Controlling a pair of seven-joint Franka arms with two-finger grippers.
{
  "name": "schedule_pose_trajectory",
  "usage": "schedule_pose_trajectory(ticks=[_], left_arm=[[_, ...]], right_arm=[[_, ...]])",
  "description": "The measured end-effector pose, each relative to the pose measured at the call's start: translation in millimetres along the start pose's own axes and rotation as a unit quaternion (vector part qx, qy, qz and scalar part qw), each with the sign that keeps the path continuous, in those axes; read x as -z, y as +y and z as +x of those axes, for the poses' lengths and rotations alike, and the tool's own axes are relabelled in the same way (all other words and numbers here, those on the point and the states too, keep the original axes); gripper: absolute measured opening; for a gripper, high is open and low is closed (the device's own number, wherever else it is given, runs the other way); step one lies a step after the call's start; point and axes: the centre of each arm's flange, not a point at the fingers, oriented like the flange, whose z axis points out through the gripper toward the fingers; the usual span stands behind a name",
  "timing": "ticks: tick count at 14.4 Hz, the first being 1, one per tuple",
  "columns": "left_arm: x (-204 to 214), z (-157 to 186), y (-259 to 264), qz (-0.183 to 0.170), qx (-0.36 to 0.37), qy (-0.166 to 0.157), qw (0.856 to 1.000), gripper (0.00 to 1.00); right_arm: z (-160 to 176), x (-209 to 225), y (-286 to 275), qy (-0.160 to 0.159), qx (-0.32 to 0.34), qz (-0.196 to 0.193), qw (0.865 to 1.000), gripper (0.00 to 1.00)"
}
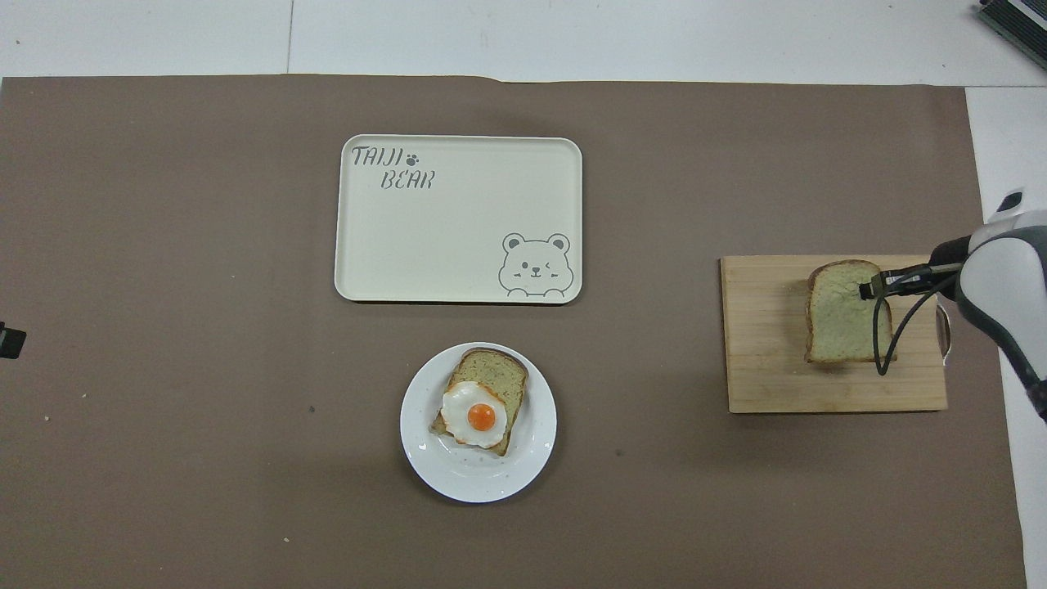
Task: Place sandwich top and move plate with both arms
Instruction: 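Close the right gripper on the bread slice and lift it, then carry the bread slice with the right gripper over the egg plate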
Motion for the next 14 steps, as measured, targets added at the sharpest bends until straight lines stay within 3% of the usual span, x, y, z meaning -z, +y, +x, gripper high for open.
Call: schedule_pose_trajectory(ticks=[6,9,14], left_arm=[[0,0,0,0.0,0.0,0.0,1.0,1.0],[0,0,0,0.0,0.0,0.0,1.0,1.0],[0,0,0,0.0,0.0,0.0,1.0,1.0]], right_arm=[[10,41,-55,-0.024,0.055,0.03,0.998,0.15],[20,33,-102,-0.033,0.081,0.036,0.996,0.15],[34,11,-209,-0.038,0.057,0.024,0.997,0.15]])
